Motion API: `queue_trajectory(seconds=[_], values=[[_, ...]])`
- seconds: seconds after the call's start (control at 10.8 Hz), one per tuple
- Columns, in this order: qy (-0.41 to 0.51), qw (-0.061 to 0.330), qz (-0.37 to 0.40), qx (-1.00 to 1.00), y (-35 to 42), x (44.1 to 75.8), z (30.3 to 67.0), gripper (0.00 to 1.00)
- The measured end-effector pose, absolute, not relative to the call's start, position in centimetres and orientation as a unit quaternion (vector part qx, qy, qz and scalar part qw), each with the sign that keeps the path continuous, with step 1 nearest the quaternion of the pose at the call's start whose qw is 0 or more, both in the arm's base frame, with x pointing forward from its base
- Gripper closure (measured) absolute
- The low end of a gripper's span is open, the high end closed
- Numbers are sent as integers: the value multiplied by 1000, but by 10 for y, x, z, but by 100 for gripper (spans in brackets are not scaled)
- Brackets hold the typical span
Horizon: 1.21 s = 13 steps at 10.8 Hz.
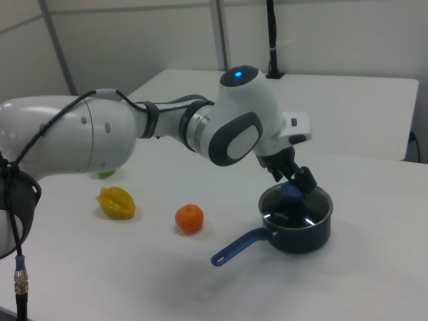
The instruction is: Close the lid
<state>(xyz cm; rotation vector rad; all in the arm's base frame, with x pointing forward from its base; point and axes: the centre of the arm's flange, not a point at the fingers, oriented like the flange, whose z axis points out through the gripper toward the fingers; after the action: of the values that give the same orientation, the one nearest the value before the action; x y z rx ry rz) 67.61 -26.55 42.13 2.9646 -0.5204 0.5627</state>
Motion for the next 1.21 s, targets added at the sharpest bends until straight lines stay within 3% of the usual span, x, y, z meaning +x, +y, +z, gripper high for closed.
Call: queue_trajectory(seconds=[0.28, 0.65, 1.21], values=[[-148, 53, 212, 965, -246, 679, 466, 0], [-63, 66, 147, 985, -137, 670, 524, 0], [27, 56, 19, 998, 47, 597, 581, 0]])
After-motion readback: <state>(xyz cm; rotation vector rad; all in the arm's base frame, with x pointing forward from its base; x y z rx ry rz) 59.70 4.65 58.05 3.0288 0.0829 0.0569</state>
